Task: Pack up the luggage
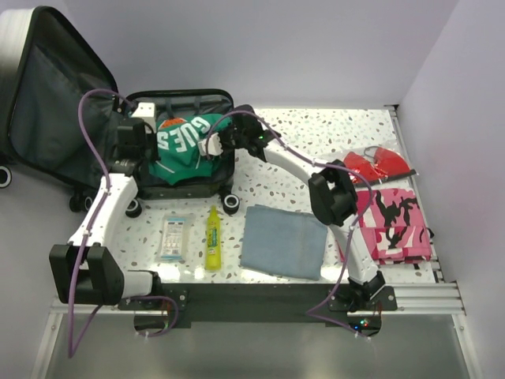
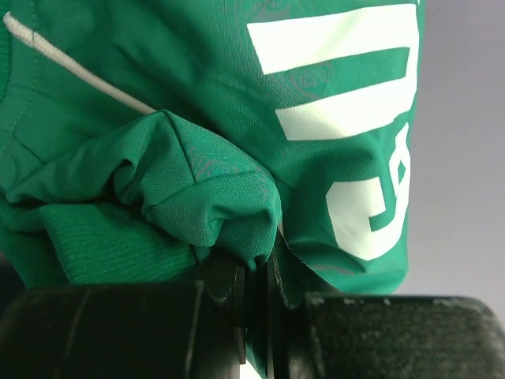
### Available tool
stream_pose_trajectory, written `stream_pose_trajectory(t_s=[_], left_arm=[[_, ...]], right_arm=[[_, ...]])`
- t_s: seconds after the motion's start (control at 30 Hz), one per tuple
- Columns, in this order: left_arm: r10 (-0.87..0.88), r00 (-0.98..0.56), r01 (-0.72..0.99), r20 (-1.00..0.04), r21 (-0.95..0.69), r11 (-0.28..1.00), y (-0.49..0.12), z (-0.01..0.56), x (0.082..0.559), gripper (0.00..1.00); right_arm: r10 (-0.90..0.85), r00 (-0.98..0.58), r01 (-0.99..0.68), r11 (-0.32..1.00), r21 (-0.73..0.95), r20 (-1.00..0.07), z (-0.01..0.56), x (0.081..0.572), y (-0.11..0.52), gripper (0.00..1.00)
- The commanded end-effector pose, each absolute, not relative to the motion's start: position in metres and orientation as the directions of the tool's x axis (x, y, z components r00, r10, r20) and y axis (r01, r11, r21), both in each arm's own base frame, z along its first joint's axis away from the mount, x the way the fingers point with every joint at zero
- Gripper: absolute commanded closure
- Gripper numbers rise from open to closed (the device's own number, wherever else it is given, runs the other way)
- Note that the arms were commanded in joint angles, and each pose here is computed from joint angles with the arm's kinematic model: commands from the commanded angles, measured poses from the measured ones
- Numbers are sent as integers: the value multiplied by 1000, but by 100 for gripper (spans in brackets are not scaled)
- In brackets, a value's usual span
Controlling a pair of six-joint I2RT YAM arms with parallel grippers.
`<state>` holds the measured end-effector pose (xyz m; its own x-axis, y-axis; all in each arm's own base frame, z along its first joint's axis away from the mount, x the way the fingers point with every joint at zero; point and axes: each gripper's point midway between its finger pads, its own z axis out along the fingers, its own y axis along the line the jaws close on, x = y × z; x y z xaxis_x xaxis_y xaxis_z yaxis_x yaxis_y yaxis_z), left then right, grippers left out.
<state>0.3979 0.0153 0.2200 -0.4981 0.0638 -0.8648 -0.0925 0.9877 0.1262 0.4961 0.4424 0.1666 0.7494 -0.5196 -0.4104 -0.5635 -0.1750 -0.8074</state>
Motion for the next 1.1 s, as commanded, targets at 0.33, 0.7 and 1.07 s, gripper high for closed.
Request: stream_pose_trajectory(t_s=[0.33, 0.7, 1.07], left_arm=[[202, -485, 0, -851, 232, 973, 45, 168, 426, 100], [235, -395, 54, -888, 232, 971, 52, 172, 465, 100], [296, -406, 39, -864, 308, 951, 82, 170, 488, 100]], right_arm=[[-346, 899, -384, -335, -860, -267, 139, 483, 467, 100], [-458, 861, -373, -277, -886, -219, 136, 511, 463, 100], [-416, 856, -457, -332, -825, -307, 142, 469, 455, 100]])
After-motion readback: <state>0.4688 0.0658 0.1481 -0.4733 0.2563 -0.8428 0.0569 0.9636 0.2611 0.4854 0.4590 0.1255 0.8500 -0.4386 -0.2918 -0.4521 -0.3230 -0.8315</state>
